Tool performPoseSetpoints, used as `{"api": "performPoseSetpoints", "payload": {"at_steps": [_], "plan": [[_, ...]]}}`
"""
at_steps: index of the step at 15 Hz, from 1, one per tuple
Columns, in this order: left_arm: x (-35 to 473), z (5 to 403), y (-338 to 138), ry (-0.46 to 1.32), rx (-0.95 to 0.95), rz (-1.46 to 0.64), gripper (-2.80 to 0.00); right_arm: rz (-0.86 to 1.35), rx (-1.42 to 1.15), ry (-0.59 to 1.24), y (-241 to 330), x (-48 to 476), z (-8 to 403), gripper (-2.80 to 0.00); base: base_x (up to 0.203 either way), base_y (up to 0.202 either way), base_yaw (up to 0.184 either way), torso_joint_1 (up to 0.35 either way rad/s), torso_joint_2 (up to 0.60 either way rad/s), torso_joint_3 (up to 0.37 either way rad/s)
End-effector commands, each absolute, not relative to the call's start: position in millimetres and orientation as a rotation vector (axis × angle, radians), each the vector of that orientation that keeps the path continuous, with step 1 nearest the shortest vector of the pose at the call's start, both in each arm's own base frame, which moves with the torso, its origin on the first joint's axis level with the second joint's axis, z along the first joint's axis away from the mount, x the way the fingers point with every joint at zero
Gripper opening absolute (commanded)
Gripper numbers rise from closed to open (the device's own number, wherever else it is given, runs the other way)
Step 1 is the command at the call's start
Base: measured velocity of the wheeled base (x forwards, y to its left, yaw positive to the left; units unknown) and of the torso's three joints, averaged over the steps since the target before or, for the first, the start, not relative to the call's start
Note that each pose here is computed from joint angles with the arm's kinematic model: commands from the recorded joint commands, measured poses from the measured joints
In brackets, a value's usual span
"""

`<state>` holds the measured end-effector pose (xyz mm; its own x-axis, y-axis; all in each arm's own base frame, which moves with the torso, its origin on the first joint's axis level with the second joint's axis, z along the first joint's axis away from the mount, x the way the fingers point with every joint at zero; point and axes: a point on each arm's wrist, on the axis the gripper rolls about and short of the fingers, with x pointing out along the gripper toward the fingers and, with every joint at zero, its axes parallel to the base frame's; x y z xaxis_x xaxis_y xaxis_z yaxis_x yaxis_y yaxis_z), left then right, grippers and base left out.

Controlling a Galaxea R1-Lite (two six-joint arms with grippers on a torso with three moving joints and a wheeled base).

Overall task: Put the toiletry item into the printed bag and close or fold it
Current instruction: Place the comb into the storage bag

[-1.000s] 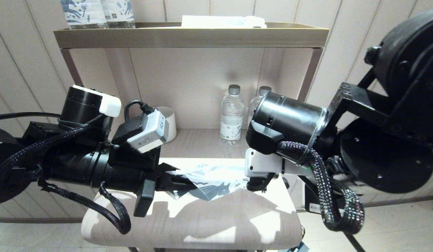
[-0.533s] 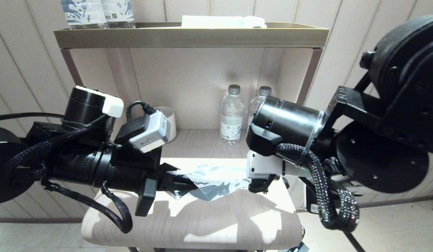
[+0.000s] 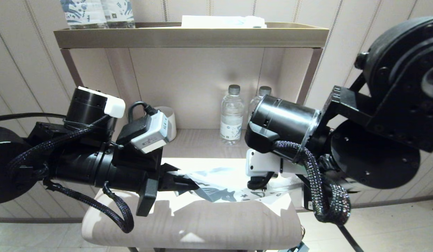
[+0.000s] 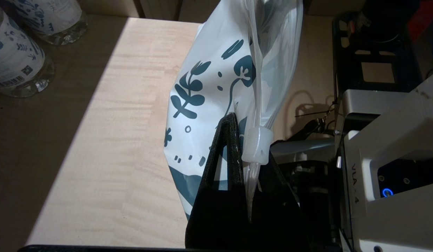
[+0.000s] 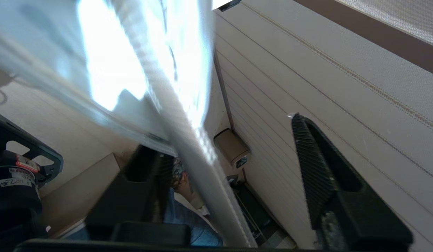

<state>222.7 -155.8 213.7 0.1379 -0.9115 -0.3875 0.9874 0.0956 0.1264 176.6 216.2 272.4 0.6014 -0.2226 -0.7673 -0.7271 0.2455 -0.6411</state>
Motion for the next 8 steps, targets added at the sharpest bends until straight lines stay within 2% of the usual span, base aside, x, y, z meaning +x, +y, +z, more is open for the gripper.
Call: {"api": "performPoseSetpoints", "payload": {"at_steps": [1, 8], "plan": [[223, 213, -156, 0.230, 0.396, -1.431, -2.80, 0.415, -1.324, 0.919, 215, 177, 272, 0.00, 0.000, 0.000, 0.000, 0.000, 0.00, 0.000], [230, 221, -150, 0.225, 0.344, -1.426, -2.80, 0.401, -1.260, 0.857, 207, 174, 291, 0.00, 0.000, 0.000, 0.000, 0.000, 0.00, 0.000]]}}
